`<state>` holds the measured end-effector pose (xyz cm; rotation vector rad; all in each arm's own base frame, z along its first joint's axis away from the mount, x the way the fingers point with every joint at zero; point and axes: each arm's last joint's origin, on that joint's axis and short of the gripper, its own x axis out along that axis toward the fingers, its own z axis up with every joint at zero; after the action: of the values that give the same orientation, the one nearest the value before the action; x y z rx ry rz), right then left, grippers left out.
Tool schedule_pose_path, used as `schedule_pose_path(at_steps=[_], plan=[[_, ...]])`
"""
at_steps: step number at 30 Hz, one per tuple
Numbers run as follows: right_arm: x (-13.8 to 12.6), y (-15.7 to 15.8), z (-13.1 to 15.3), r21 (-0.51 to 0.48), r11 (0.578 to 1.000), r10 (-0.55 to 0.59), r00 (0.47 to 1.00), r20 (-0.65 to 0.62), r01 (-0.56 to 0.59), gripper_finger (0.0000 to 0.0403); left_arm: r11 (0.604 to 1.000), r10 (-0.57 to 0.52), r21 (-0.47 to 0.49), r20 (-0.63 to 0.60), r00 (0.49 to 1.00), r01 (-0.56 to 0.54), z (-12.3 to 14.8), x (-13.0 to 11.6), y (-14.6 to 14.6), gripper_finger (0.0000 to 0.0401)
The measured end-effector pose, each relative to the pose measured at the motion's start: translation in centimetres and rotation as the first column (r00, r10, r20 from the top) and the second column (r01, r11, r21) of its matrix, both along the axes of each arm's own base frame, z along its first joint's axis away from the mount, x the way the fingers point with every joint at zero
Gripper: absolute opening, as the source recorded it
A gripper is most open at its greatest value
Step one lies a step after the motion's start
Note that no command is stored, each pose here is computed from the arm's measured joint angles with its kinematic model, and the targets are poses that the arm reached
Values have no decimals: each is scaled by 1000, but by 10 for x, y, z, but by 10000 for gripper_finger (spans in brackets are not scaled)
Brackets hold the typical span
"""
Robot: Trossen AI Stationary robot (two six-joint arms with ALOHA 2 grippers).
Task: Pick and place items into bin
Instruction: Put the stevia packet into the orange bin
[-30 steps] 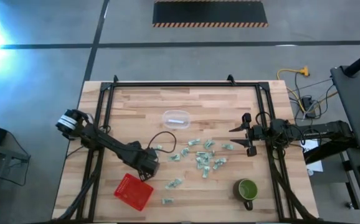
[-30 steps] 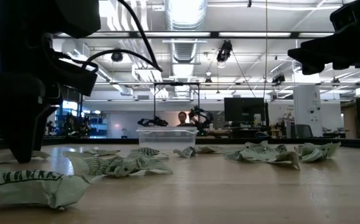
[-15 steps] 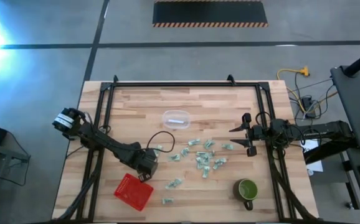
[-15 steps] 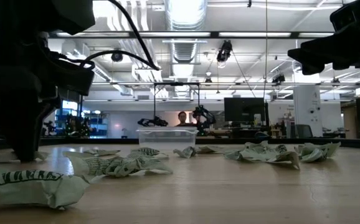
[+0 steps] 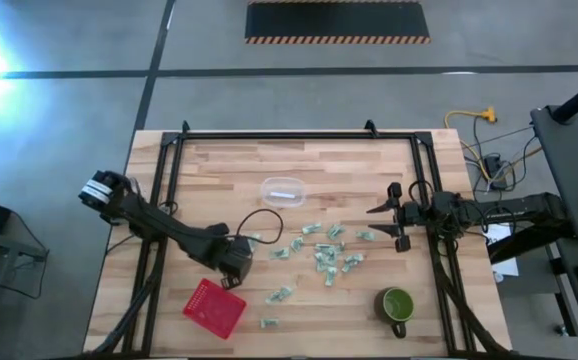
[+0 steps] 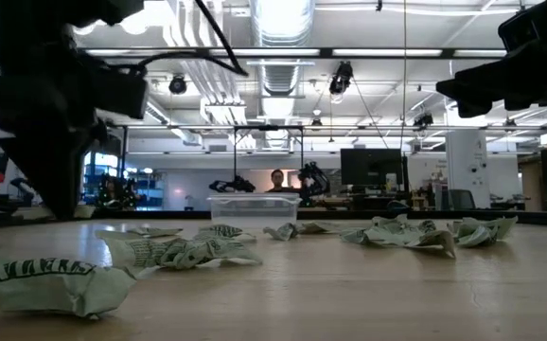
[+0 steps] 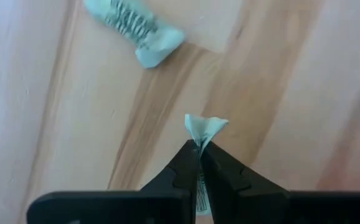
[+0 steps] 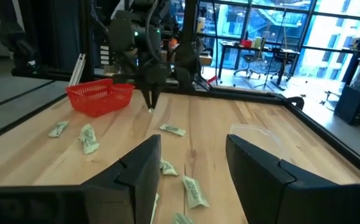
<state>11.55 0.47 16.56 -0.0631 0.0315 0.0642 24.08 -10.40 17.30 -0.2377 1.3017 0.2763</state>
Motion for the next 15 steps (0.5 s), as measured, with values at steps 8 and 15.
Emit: schedule_pose_path(at_steps=[8, 15], plan=[[0, 0, 1, 0, 1000, 0, 1000, 5, 0, 168, 995, -80, -49, 160, 984, 89, 42, -14, -10, 3], [2, 0, 2, 5, 1000, 0, 1000, 19, 0, 167, 984, -145, -68, 245, 959, 166, 59, -39, -33, 1]])
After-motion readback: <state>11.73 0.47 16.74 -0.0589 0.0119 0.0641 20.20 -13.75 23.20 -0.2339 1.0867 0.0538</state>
